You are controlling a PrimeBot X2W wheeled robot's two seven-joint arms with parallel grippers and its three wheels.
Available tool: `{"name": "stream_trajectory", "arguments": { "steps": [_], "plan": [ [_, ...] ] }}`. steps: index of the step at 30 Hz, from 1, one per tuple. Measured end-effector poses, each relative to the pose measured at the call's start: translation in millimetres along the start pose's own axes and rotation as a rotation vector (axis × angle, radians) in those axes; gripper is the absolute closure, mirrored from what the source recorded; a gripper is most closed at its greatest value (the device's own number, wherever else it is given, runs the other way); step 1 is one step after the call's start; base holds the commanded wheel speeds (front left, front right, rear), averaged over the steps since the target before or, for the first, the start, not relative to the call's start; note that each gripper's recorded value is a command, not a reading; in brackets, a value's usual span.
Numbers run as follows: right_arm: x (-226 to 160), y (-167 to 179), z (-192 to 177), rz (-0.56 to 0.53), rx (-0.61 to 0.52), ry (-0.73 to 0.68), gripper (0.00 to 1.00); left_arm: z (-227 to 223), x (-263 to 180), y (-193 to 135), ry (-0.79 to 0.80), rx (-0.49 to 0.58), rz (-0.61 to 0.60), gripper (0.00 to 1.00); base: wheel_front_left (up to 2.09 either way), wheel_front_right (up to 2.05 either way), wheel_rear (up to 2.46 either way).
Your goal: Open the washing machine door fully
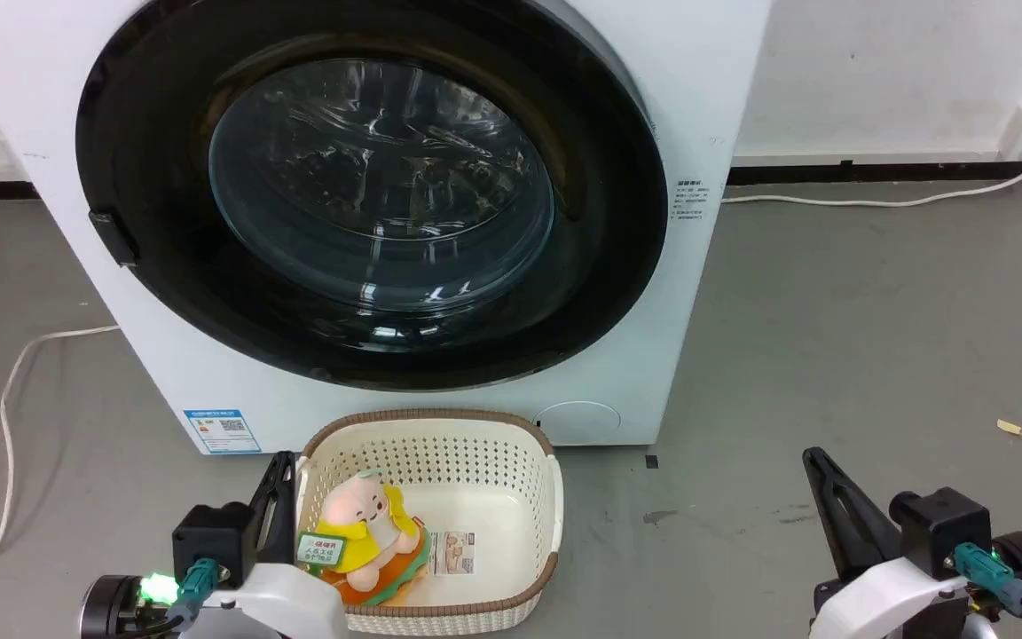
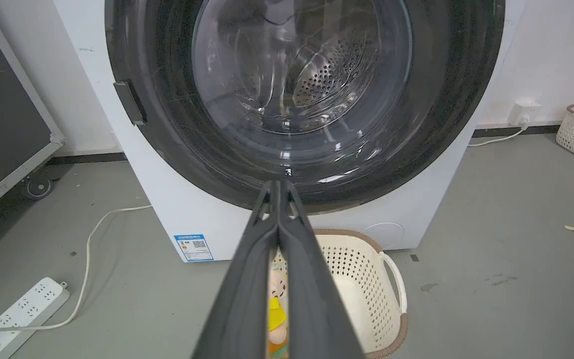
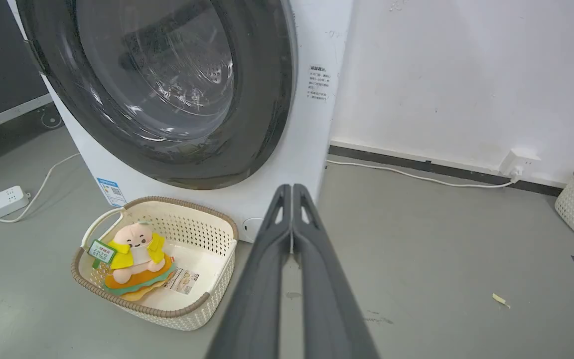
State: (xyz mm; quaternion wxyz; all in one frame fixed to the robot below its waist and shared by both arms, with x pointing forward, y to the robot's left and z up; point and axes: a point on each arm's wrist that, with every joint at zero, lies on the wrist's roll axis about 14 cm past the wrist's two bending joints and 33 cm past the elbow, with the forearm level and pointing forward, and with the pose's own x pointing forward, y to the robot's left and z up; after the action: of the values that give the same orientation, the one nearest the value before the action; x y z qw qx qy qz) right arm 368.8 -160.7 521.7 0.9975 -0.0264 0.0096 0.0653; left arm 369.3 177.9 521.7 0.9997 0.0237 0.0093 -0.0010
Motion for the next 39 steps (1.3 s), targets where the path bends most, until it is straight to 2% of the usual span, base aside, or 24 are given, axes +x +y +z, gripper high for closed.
{"name": "stream_trajectory", "arguments": {
  "steps": [39],
  "plan": [
    [0.0, 0.0, 0.0, 0.000, 0.000, 0.000, 1.00, 0.0, 0.0, 0.0, 0.000, 0.000, 0.000, 1.00, 0.00, 0.00, 0.00]
  ]
}}
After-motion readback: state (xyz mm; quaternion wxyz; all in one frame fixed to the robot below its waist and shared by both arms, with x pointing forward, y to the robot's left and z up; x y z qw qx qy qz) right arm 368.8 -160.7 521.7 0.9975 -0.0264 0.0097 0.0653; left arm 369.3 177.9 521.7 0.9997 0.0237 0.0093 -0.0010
